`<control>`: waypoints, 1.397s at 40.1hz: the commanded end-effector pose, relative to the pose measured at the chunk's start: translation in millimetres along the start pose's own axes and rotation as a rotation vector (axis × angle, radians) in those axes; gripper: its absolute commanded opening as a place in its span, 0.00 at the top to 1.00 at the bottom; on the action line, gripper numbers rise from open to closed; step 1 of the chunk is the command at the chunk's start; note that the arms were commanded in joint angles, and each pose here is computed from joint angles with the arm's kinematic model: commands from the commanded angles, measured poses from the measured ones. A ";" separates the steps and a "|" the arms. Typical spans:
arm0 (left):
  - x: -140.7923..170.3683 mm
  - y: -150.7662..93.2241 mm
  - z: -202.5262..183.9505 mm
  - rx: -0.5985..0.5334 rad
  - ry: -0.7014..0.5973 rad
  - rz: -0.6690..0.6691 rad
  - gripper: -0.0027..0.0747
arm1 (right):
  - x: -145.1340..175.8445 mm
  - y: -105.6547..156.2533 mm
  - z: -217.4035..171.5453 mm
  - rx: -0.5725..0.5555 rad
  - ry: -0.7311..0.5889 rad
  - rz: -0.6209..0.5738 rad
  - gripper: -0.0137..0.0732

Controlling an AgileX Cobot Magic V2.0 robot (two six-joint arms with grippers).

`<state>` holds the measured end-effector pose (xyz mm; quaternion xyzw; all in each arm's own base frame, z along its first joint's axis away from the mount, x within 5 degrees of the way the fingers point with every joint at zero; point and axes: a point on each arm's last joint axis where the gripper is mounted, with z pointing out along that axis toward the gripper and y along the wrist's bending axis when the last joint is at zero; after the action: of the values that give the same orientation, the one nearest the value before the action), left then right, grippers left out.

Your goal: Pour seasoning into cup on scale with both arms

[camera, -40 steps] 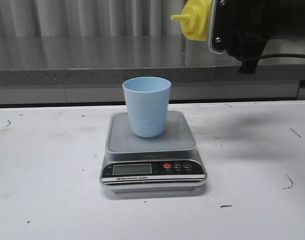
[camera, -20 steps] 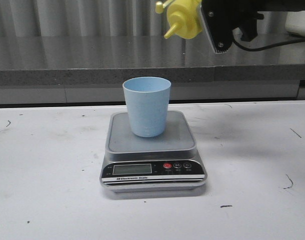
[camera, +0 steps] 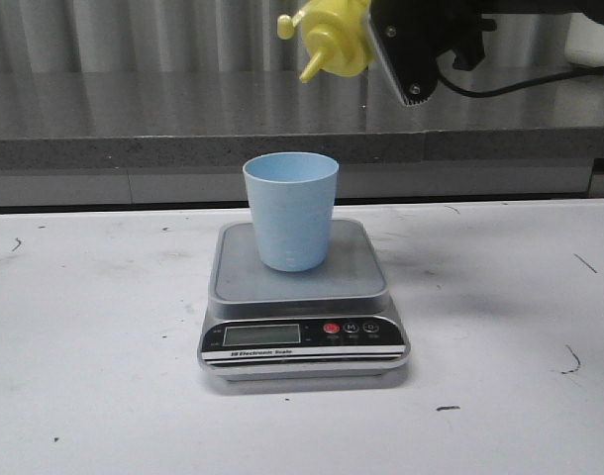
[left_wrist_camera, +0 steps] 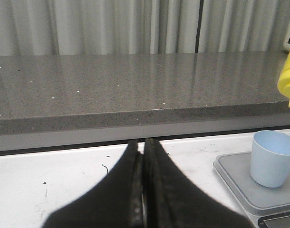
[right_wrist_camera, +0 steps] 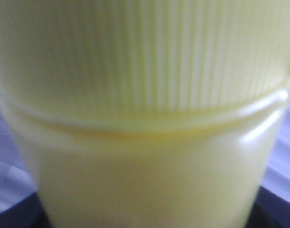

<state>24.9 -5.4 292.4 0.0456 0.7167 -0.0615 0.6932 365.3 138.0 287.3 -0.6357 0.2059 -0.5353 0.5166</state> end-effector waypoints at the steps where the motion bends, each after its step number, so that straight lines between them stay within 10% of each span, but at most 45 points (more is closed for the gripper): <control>1: -15.4 -0.4 -1.3 0.003 -0.098 -0.018 0.99 | 27.4 -40.0 -5.1 0.181 0.141 0.190 0.75; 23: -15.4 -0.4 -1.3 0.003 -0.098 -0.018 0.99 | 56.9 15.4 -24.9 0.324 0.819 2.133 0.76; 36: -15.4 -0.4 -1.3 0.003 -0.098 -0.018 0.99 | 41.2 19.7 -19.6 0.109 0.768 2.215 0.76; 56: -15.4 -0.4 -1.3 0.003 -0.098 -0.018 0.99 | 45.9 17.1 -20.2 0.165 0.761 2.170 0.76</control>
<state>24.9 -5.4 292.4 0.0456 0.7167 -0.0615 0.6932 370.5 89.4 251.7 0.1286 0.7986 0.0365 0.5868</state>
